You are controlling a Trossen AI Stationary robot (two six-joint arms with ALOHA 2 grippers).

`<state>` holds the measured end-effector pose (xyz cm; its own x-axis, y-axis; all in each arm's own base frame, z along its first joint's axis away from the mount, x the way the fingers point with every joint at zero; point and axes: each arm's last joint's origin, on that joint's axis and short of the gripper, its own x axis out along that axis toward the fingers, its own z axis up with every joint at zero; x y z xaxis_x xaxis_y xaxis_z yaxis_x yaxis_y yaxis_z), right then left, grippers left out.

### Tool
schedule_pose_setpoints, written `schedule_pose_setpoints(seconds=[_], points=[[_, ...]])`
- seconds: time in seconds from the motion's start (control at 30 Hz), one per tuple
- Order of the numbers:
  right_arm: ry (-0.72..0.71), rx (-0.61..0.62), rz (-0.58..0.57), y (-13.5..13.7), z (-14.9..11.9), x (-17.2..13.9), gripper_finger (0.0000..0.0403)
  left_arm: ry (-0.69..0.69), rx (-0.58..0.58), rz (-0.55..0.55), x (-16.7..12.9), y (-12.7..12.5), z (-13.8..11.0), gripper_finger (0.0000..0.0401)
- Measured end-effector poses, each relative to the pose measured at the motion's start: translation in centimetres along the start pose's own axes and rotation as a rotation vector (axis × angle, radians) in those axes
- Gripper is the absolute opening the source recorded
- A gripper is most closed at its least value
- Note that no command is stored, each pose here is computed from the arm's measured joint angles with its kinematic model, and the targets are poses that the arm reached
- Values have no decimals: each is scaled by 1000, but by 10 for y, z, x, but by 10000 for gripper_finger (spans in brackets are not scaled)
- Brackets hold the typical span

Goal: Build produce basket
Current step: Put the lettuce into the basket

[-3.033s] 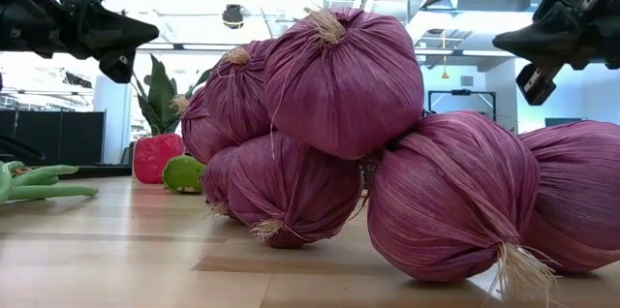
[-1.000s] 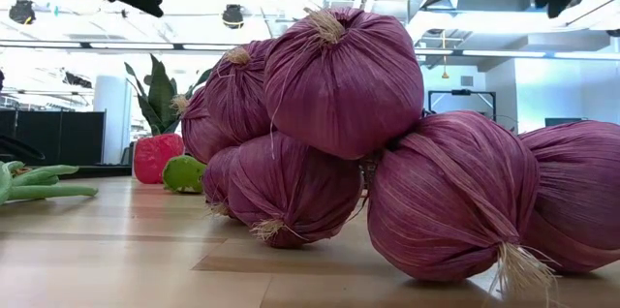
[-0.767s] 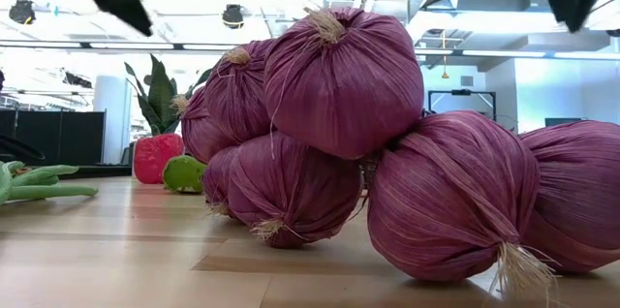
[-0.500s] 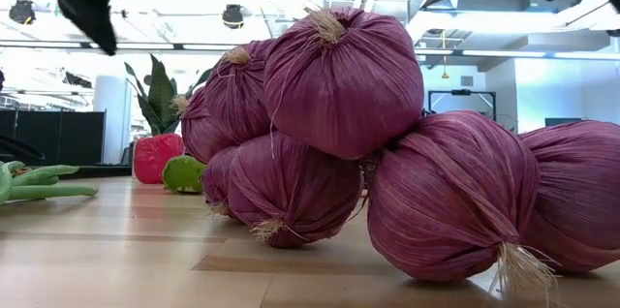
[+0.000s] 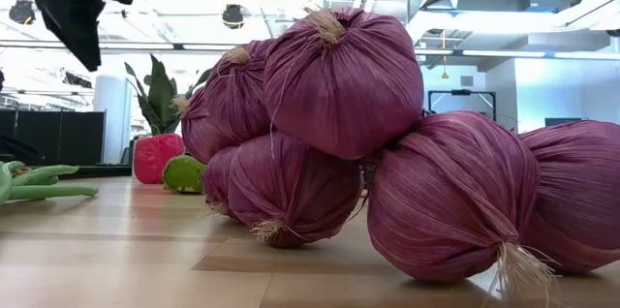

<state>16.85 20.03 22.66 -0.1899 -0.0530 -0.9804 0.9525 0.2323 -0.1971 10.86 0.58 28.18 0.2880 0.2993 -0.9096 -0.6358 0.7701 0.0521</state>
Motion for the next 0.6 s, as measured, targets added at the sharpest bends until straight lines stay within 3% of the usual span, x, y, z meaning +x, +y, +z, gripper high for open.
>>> schedule_pose_setpoints(seconds=[0.27,0.6], points=[[3,27,-10,29,-12,30,215,-19,39,-18,0,-2,2,238],[-7,38,-78,47,-4,48,230,-11,54,-28,0,-2,2,238]])
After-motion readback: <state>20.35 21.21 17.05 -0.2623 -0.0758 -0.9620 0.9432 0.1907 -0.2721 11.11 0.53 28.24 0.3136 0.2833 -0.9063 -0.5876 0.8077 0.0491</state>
